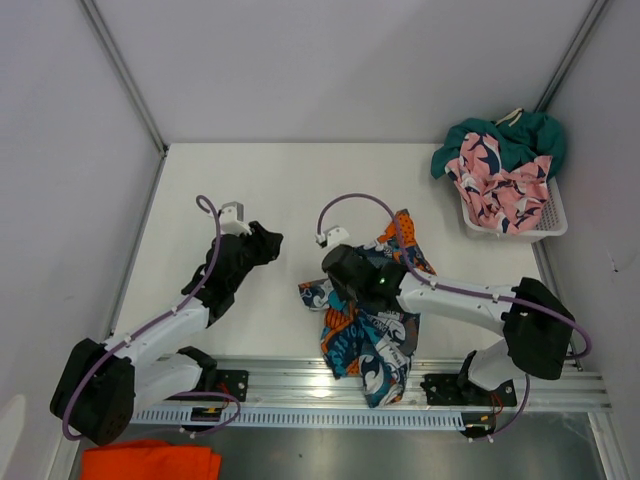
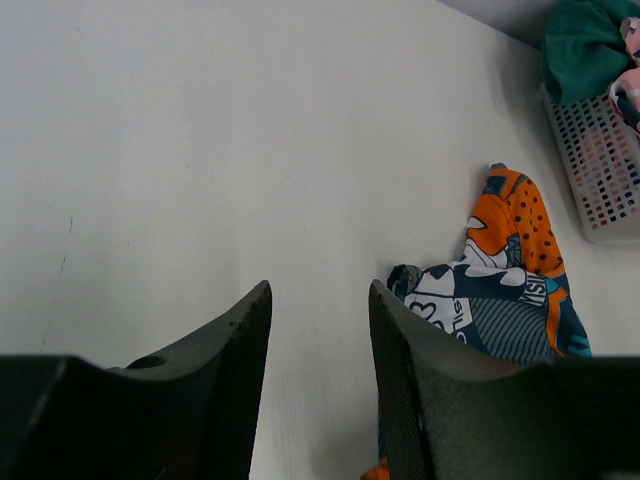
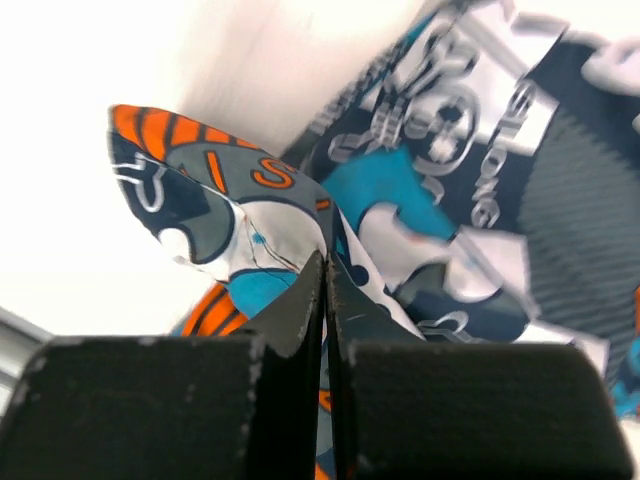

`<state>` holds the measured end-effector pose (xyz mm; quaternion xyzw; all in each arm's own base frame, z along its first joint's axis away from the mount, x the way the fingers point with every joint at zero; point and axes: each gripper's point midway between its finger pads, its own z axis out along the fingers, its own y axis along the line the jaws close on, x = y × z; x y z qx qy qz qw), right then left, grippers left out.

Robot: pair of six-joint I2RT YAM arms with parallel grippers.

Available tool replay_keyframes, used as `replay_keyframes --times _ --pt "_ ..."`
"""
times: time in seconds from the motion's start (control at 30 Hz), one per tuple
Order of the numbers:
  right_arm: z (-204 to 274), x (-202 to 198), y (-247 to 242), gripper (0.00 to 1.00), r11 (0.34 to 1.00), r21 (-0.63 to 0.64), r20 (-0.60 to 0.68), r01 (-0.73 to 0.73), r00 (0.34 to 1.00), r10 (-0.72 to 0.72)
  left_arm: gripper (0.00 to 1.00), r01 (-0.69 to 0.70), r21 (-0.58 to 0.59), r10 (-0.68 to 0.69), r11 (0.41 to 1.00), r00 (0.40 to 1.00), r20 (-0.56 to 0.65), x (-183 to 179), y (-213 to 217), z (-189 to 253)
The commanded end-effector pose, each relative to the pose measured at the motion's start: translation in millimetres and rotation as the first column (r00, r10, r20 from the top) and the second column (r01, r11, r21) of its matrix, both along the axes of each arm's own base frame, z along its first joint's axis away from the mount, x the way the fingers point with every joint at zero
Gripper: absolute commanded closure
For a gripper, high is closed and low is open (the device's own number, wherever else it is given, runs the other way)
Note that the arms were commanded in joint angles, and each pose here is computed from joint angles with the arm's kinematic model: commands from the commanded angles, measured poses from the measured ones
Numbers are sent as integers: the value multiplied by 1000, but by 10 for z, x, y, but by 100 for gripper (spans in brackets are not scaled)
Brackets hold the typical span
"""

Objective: Fold and stack the shorts

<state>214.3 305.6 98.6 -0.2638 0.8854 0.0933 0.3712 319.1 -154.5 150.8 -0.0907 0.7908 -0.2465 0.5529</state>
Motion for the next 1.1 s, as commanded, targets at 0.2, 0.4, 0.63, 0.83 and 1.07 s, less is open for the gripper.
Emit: replay_keyframes --times 0.2,0.4,0.63,0.83,1.07 --pt "1026 770 188 100 967 254 87 -26 996 4 49 34 -34 -33 999 999 41 -5 -68 128" --pt "1309 1032 151 100 951 305 74 -55 997 34 15 252 -97 -231 963 955 184 -164 -398 314" --pt "1312 854 129 100 928 352 71 -120 992 101 1 449 -139 -399 883 873 281 -288 -726 442" --pt "1396 615 67 100 899 406 69 -161 987 146 1 506 -135 -437 852 829 350 -355 -793 572" --pt "1441 409 -20 100 876 444 70 -187 982 173 1 549 -118 -471 828 794 385 -451 -822 634"
